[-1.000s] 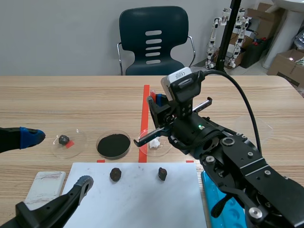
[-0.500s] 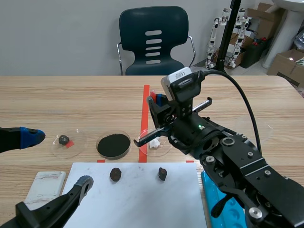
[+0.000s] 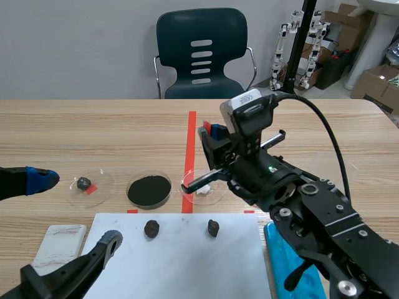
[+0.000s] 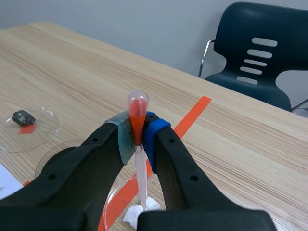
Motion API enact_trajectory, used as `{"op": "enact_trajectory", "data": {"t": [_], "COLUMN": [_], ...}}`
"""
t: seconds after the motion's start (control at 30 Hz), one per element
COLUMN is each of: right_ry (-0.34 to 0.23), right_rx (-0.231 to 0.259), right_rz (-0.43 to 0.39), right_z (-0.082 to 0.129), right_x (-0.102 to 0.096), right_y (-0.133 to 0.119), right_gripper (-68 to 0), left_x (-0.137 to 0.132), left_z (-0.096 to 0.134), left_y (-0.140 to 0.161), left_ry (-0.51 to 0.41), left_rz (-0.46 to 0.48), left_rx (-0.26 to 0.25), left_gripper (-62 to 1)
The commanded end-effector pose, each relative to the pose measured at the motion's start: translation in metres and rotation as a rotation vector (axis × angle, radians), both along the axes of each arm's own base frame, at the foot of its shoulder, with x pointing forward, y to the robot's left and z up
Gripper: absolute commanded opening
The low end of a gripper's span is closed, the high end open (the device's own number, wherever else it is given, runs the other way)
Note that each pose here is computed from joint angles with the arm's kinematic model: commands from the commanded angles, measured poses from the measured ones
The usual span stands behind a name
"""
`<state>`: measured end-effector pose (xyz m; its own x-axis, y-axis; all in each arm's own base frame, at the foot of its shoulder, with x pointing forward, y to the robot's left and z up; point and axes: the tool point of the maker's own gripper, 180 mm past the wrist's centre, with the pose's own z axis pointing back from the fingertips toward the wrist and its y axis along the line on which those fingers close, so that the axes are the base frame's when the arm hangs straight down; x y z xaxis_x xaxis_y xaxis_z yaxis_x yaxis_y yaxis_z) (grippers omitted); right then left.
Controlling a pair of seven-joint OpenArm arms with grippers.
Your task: Squeeze the dropper onto the mineral
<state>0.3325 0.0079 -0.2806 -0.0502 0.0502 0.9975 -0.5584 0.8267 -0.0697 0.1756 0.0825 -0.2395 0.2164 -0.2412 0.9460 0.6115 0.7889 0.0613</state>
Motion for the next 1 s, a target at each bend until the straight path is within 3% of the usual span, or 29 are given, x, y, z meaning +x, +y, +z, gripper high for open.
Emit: {"op": "enact_trajectory", "data": {"t": [0.0,0.33,0.5,0.67,0.97], "right_ry": [-0.065,-0.137,-0.122,-0.147,-0.107], "right_rx": [0.029,0.022,0.003,0.002,0.005], "right_rz": [0.018,0.032,0.096,0.149,0.167], "right_z": [0.026,0.069,0.082,0.101,0.107], "right_x": [-0.001,-0.050,-0.091,-0.131,-0.179], "right_y": [-0.003,-0.034,-0.044,-0.057,-0.085], "right_gripper": [-66.7,-66.7,-66.6,-66.6,-66.4], "left_x": [0.001,0.001,0.001,0.001,0.001], "left_z": [0.009,0.009,0.009,0.009,0.009], "left_y": [-0.005,-0.005,-0.005,-0.005,-0.005], "left_ry": [-0.024,-0.024,-0.024,-0.024,-0.024], "left_rz": [-0.004,-0.004,-0.004,-0.004,-0.004], "left_rx": [-0.027,-0.027,-0.027,-0.027,-0.027], "left_gripper": [1.4,1.4,1.4,1.4,1.4]}}
